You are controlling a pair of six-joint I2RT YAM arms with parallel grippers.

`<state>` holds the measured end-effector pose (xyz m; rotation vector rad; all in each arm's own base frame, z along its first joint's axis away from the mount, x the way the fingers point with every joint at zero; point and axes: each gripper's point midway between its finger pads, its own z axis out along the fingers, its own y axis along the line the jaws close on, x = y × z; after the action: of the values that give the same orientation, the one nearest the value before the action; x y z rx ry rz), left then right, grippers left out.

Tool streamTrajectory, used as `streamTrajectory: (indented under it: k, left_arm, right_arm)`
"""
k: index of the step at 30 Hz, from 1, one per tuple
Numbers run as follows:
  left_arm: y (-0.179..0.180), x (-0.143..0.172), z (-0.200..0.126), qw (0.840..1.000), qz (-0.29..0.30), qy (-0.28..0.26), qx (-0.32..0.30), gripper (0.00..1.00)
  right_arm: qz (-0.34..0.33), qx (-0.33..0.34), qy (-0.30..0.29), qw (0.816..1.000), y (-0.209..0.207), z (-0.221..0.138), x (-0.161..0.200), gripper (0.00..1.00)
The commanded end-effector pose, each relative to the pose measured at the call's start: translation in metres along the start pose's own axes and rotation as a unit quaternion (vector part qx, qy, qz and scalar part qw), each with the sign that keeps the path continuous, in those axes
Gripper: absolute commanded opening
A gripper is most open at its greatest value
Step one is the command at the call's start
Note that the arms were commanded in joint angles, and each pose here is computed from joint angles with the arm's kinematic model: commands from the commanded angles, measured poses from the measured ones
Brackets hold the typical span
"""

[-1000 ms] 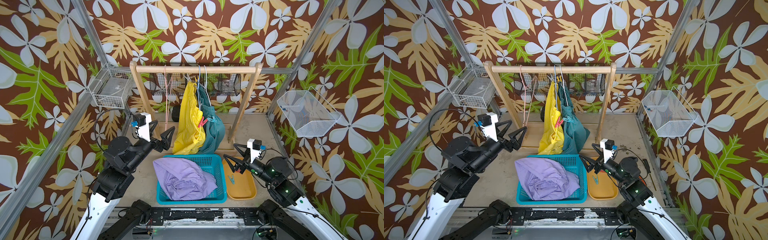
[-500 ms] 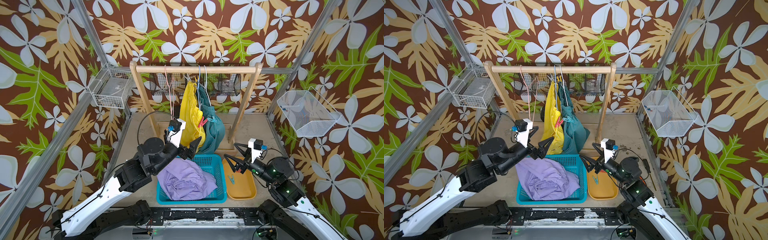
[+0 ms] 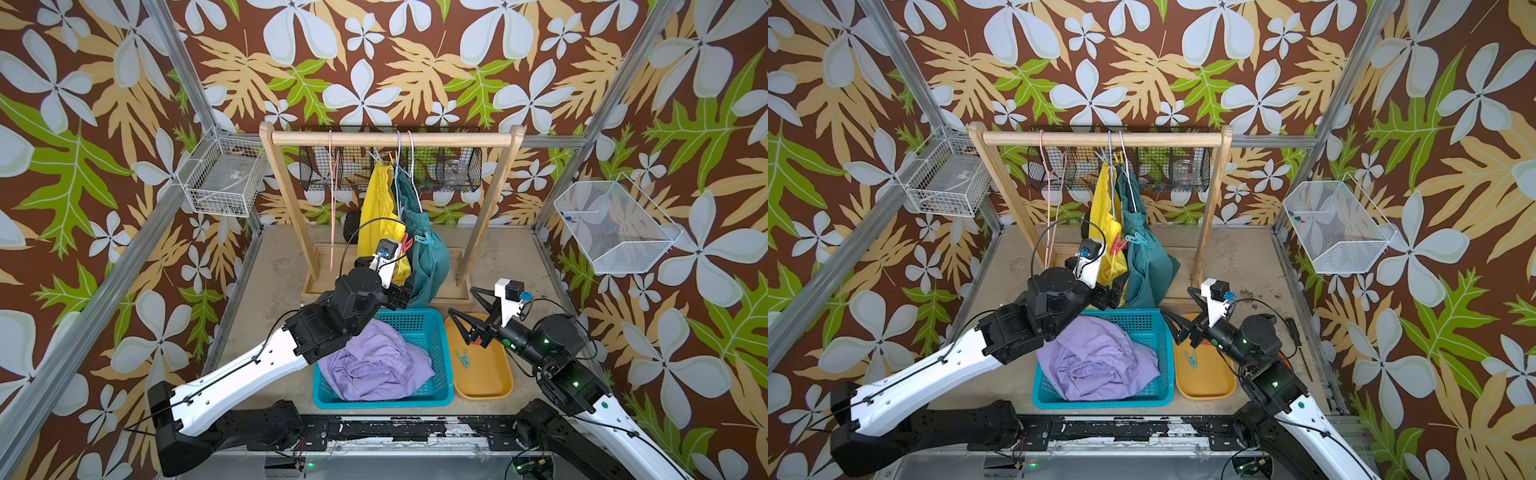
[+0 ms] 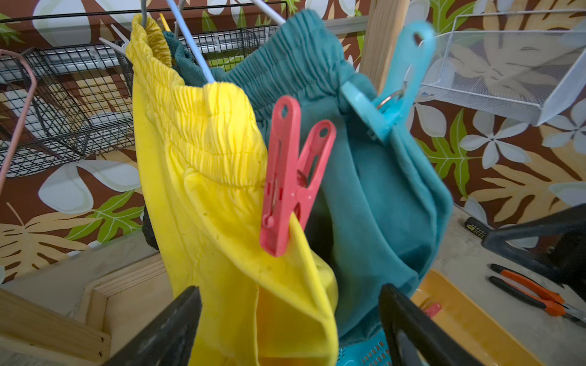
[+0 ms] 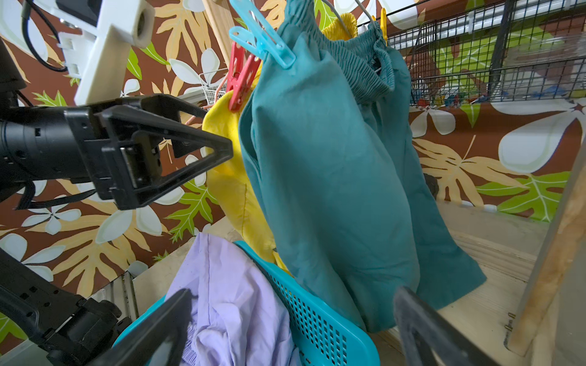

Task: Remove the clothespins securing shorts to the hanger
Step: Pick up the hanger from the clothesline.

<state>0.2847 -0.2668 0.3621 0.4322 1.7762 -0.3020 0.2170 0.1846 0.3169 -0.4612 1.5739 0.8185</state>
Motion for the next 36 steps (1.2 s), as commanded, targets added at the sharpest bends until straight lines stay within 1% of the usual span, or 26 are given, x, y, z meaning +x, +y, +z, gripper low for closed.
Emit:
streamTrajectory:
  k: [1, 3, 6, 9, 12, 14, 17, 20, 27, 30, 33, 35, 36]
  left_arm:
    - [0.024, -0.005, 0.006, 0.996, 0.014, -0.004, -0.086, 0.9]
    - [0.036, -0.007, 0.003, 0.994, 0.015, -0.01, -0.108, 0.86]
    - [0.06, -0.015, -0.007, 0.991, 0.006, -0.021, -0.136, 0.75]
    - [0.081, -0.017, -0.015, 0.986, 0.015, -0.019, -0.168, 0.65]
    - [0.093, -0.013, -0.017, 0.983, 0.024, -0.005, -0.181, 0.62]
    - [0.091, -0.009, -0.016, 0.985, 0.029, 0.004, -0.169, 0.59]
    - [0.076, 0.001, -0.006, 0.991, 0.031, 0.018, -0.13, 0.57]
    - [0.07, 0.007, 0.007, 0.991, 0.038, 0.037, -0.126, 0.56]
    - [0.056, -0.002, 0.026, 0.993, 0.037, 0.035, -0.109, 0.54]
    - [0.051, -0.001, 0.035, 0.993, 0.04, 0.042, -0.103, 0.42]
    - [0.048, 0.003, 0.041, 0.993, 0.038, 0.048, -0.099, 0.22]
    - [0.047, 0.004, 0.043, 0.993, 0.036, 0.049, -0.098, 0.13]
    - [0.047, 0.003, 0.043, 0.993, 0.034, 0.048, -0.1, 0.04]
  right_arm:
    - [-0.01, 0.011, -0.003, 1.0, -0.003, 0.0, -0.002, 1.0]
    - [-0.013, 0.017, -0.001, 1.0, -0.005, -0.002, -0.002, 1.0]
    - [-0.017, 0.024, 0.0, 1.0, -0.007, -0.004, -0.002, 1.0]
    - [-0.017, 0.027, 0.001, 0.999, -0.009, -0.003, -0.001, 1.0]
    - [-0.015, 0.022, 0.004, 1.0, -0.009, 0.0, 0.002, 1.0]
    - [-0.012, 0.018, 0.004, 1.0, -0.009, 0.002, 0.004, 1.0]
    - [-0.009, 0.014, 0.002, 1.0, -0.008, 0.004, 0.005, 1.0]
    - [-0.008, 0.012, 0.005, 1.0, -0.008, 0.005, 0.006, 1.0]
    - [-0.013, 0.026, 0.002, 1.0, -0.011, -0.002, 0.004, 1.0]
    - [-0.014, 0.03, 0.003, 0.999, -0.012, -0.004, 0.005, 1.0]
    - [-0.016, 0.032, 0.005, 0.999, -0.013, -0.004, 0.007, 1.0]
    - [-0.017, 0.035, 0.006, 0.999, -0.014, -0.005, 0.007, 1.0]
    - [-0.018, 0.036, 0.006, 0.999, -0.014, -0.006, 0.007, 1.0]
